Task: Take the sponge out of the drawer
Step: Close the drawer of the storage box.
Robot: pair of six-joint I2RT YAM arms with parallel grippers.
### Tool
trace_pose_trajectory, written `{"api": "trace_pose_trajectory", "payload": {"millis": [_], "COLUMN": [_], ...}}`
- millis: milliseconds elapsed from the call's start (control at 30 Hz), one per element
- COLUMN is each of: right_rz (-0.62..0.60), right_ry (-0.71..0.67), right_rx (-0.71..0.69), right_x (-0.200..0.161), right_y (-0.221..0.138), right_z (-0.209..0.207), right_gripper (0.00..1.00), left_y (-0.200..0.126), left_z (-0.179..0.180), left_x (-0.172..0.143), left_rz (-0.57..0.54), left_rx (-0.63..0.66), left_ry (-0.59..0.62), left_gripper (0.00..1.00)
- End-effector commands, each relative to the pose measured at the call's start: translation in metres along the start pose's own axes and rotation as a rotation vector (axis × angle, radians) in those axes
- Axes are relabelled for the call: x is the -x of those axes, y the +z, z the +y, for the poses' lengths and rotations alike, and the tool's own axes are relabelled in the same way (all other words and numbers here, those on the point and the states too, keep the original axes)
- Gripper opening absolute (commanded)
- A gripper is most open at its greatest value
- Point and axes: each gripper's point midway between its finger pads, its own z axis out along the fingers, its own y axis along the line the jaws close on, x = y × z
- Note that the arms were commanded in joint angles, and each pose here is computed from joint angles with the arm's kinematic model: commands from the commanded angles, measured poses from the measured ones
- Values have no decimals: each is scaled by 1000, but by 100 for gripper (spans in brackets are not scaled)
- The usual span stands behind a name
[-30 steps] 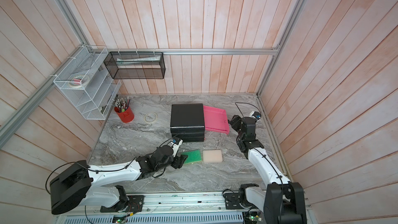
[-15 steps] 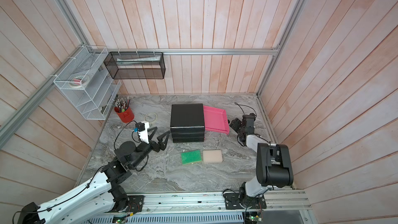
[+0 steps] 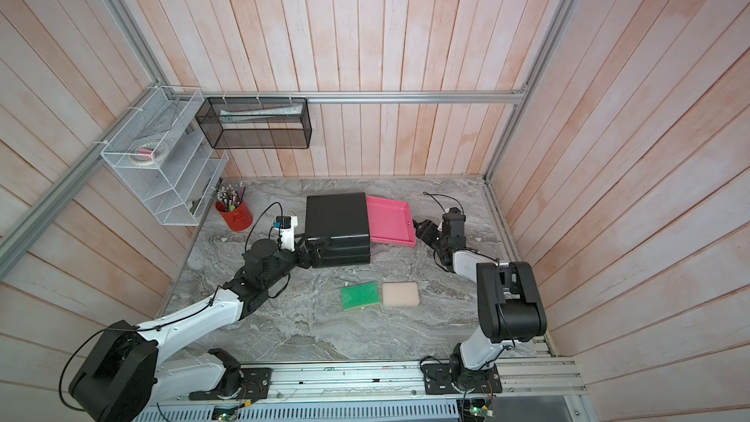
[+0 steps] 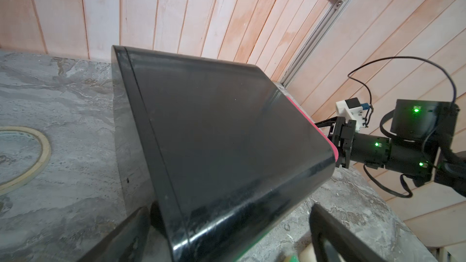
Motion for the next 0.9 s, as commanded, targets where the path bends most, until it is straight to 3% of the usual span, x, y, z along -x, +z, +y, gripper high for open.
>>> {"api": "trace_pose_trajectory", "payload": {"millis": [0,433,733,867], "right_rz": [-27,89,-35,-11], "right_ry": [-28,-64,-185,-209], "right_rx": [163,362,421,461], "right_x": [7,-36,-18,-29], "right_y": [-13,1,-42,-44], "right_z": [49,123,174,191], "right_gripper": [70,69,70,71], "left_y": [1,16,19,20], "left_z": [-36,-42,-44,-43], "left_x": [21,17,14,13], "left_rz": [-46,-10,5,8], "left_rx": [-174,-233,-251,-246], "left_ry": [12,33,58,61], "left_gripper": [100,100,100,100]}}
